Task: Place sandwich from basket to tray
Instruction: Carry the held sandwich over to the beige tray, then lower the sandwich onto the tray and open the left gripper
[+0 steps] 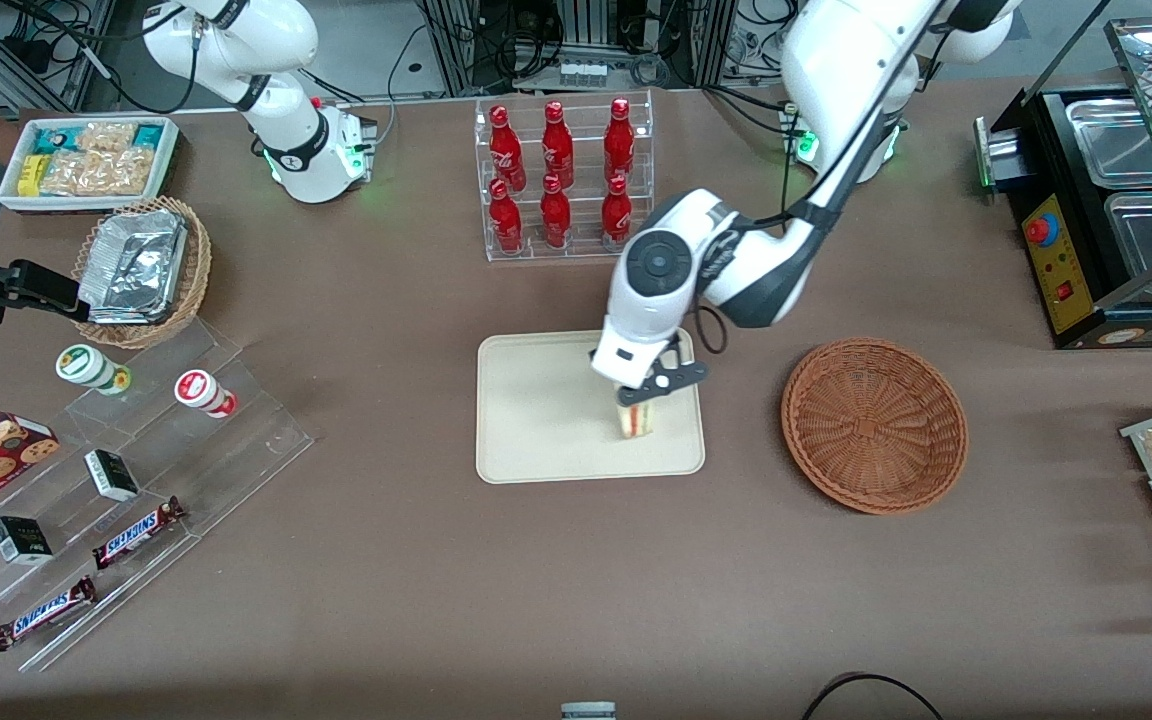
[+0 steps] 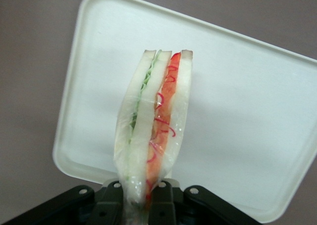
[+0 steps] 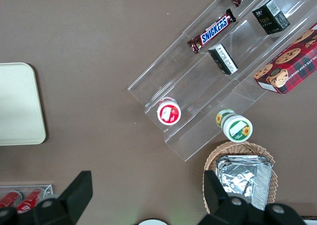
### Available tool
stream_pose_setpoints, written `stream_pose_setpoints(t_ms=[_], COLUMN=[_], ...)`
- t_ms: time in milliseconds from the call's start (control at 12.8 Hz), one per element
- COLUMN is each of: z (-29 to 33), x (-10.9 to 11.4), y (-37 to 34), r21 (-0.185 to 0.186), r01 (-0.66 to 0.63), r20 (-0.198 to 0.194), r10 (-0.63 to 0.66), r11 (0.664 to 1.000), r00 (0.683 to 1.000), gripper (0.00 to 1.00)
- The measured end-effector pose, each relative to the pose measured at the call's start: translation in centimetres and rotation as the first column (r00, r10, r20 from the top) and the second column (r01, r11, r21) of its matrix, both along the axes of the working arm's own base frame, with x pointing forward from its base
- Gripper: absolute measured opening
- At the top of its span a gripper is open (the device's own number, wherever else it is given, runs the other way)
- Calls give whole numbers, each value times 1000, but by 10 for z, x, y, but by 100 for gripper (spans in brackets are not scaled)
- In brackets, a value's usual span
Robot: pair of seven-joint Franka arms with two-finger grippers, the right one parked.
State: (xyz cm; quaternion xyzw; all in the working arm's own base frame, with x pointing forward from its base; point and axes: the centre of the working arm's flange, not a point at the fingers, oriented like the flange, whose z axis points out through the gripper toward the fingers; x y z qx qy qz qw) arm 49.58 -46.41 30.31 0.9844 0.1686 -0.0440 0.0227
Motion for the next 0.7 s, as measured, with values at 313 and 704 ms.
stream_pose_setpoints(t_ms=[313, 704], z=[-19, -31], x=[-12, 3], y=[-52, -57], r21=[-20, 53], r01=[22, 33], r20=[-3, -47], r10=[-22, -30], r11=[1000, 998], r00=[1000, 998], gripper=[16, 16])
